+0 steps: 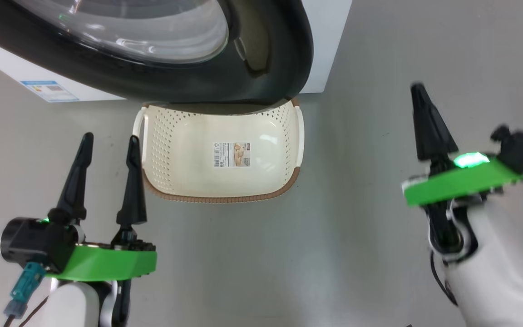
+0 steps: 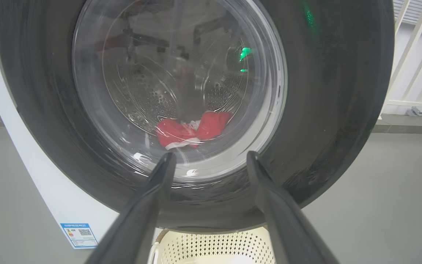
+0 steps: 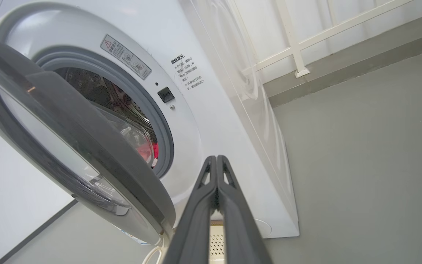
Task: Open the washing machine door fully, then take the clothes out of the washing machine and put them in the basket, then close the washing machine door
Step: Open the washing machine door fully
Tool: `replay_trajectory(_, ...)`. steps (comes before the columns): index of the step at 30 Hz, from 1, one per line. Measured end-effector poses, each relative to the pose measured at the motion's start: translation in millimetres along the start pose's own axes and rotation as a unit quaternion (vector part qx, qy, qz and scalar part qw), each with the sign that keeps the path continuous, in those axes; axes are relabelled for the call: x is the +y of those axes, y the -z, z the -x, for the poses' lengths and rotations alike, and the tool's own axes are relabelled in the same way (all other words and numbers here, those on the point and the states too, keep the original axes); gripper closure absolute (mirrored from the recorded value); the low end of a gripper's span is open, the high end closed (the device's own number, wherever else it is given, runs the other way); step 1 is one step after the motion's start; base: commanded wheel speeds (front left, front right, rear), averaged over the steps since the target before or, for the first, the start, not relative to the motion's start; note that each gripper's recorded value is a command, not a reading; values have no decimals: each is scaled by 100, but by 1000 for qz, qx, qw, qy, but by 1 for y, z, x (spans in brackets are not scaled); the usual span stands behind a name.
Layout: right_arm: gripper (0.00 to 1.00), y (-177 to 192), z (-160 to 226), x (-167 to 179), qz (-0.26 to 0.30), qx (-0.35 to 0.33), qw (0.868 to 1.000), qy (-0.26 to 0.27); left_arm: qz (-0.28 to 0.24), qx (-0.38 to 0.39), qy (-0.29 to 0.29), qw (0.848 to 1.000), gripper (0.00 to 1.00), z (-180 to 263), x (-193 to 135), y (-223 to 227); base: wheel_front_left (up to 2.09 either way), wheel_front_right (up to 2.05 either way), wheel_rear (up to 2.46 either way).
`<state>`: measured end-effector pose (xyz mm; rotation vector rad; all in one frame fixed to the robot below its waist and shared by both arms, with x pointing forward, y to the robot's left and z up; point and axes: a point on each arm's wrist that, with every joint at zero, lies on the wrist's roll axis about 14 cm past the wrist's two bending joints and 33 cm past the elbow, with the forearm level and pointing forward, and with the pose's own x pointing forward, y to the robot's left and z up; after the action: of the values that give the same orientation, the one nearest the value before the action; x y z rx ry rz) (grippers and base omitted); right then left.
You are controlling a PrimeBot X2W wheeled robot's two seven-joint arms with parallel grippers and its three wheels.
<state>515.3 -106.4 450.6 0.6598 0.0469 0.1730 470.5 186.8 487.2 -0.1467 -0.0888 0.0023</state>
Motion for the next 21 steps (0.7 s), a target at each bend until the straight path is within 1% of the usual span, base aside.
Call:
replay_trajectory(3, 100, 1, -17, 7, -58, 5, 998, -6, 0, 1, 1, 1000, 0, 1, 0, 0, 0, 0, 0)
replay_trajectory(5, 100, 1, -29, 14, -115, 12, 993, -7, -1, 2, 0, 1000, 0, 1, 0, 0, 0, 0, 0)
replay_trajectory(7, 100, -1, -42, 27, -181, 23, 983, -17, -1, 3, -1, 1000, 0, 2, 1, 1, 0, 0, 0)
replay_trajectory(11, 100, -10, -65, 52, -257, 48, 964, -49, 1, 5, -4, 1000, 0, 3, 3, 2, 0, 0, 0)
replay_trajectory(15, 100, -1, -77, 78, -321, 112, 937, -80, 1, 8, -6, 1000, 0, 5, 4, 4, 0, 0, 0)
replay_trajectory(18, 100, 0, -85, 98, -363, 156, 912, -109, 1, 10, -10, 1000, 0, 6, 7, 5, 0, 0, 0)
replay_trajectory(21, 100, 1, -91, 112, -392, 198, 889, -131, -1, 11, -13, 1000, 0, 7, 9, 5, 0, 0, 0)
